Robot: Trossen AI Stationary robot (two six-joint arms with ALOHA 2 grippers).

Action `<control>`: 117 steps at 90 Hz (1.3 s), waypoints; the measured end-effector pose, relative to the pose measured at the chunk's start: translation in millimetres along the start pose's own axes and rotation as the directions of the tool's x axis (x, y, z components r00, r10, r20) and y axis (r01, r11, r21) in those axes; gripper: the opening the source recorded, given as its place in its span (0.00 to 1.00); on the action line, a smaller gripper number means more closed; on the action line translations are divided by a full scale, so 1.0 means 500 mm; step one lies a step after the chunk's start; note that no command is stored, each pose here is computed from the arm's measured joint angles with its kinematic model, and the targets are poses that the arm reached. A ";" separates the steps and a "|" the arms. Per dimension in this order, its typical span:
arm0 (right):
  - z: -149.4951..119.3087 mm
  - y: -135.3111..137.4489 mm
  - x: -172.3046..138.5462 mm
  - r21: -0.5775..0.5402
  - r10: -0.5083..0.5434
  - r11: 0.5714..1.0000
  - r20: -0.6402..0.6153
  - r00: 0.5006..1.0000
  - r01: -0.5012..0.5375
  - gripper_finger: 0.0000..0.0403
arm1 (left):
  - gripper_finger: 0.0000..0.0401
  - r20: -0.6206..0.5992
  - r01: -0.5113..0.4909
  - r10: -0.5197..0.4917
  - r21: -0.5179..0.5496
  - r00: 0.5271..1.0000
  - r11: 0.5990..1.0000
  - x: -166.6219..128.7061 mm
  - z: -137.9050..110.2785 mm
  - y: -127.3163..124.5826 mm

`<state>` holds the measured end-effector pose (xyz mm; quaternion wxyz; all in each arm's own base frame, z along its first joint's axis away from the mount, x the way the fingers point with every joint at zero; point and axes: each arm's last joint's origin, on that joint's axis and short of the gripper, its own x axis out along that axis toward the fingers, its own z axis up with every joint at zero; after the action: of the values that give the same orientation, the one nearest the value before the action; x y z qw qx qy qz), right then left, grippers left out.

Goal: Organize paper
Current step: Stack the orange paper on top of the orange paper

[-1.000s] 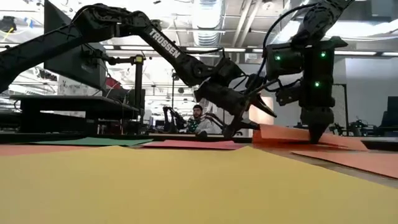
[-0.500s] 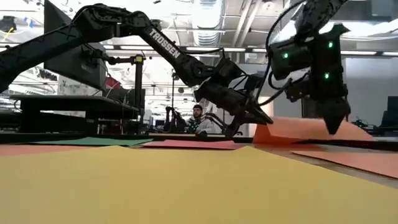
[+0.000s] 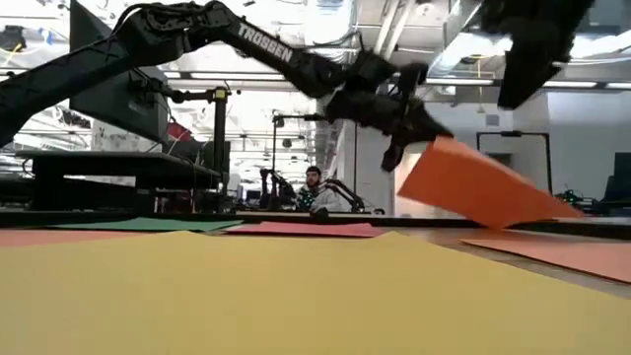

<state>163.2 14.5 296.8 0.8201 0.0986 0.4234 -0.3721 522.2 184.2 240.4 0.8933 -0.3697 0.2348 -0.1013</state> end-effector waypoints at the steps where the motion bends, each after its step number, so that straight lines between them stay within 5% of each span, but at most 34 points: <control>1: -0.002 -0.001 -0.003 0.006 0.004 1.000 0.014 1.000 -0.004 0.55 | 0.00 -0.001 -0.001 0.001 0.007 1.000 1.000 -0.001 0.002 -0.004; 35: -0.050 0.022 -0.010 0.022 -0.002 1.000 0.225 0.974 -0.002 0.55 | 0.00 -0.057 -0.043 0.052 0.139 0.997 0.989 -0.035 0.021 -0.097; 50: -0.052 0.023 -0.019 0.036 -0.003 0.999 0.281 0.960 -0.007 0.55 | 0.00 -0.046 -0.100 0.114 0.242 0.992 0.965 -0.123 0.042 -0.187; 67: -0.046 0.024 -0.025 0.063 -0.029 0.998 0.355 0.934 0.007 0.55 | 0.00 0.034 -0.216 0.220 0.378 0.975 0.900 -0.265 0.044 -0.348; 94: -0.009 0.069 -0.039 0.009 0.063 0.997 0.492 0.868 -0.077 0.55 | 0.00 0.190 -0.426 0.383 0.471 0.904 0.772 -0.416 -0.063 -0.597; 117: -0.031 0.141 -0.033 -0.063 0.269 0.954 0.612 0.744 -0.292 0.55 | 0.00 0.226 -0.546 0.504 0.477 0.833 0.689 -0.426 -0.210 -0.736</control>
<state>196.6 80.4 289.0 0.9572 0.0499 0.1075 -0.2640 282.6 -64.7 509.8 0.9586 -0.0336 0.2593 0.1130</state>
